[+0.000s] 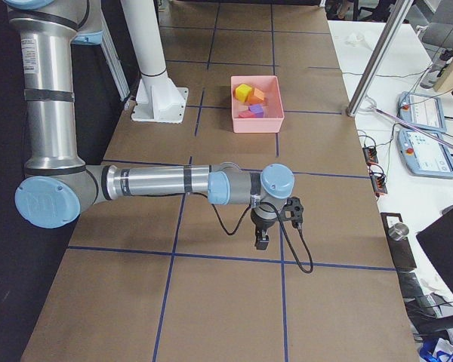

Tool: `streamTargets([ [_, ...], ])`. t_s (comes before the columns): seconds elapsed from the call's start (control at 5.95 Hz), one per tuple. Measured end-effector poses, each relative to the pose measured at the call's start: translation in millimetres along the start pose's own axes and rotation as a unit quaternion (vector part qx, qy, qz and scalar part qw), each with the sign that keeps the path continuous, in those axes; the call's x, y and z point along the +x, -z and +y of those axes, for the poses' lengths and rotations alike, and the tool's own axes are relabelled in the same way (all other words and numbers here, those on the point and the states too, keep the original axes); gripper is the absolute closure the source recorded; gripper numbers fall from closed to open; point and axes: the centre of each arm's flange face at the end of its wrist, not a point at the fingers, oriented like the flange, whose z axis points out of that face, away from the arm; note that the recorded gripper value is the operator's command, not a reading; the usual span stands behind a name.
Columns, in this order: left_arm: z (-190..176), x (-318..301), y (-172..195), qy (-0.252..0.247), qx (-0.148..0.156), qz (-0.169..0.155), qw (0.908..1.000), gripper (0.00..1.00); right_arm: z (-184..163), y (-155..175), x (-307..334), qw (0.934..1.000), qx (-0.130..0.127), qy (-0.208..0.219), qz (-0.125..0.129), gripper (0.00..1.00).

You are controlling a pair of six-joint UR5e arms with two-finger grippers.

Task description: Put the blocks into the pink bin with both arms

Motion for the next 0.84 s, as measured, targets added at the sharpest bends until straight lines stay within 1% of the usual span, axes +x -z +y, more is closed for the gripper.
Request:
streamTargets([
  [0.34,4.3,-6.6,-0.8,0.0,-0.005,-0.028,0.9996,0.0,5.1,-4.5,5.0,1.0,-0.004,-0.006,0.0,0.0],
  [0.5,4.4,-6.7,0.5,-0.001,-0.004,-0.035,0.9994,0.0,6.6,-5.2,5.8,1.0,-0.004,-0.008,0.0,0.0],
  [0.84,3.0,-4.4,2.4,-0.002,0.0,-0.034,0.9994,0.0,11.4,-6.7,8.1,0.9999,-0.005,-0.012,0.001,0.0],
])
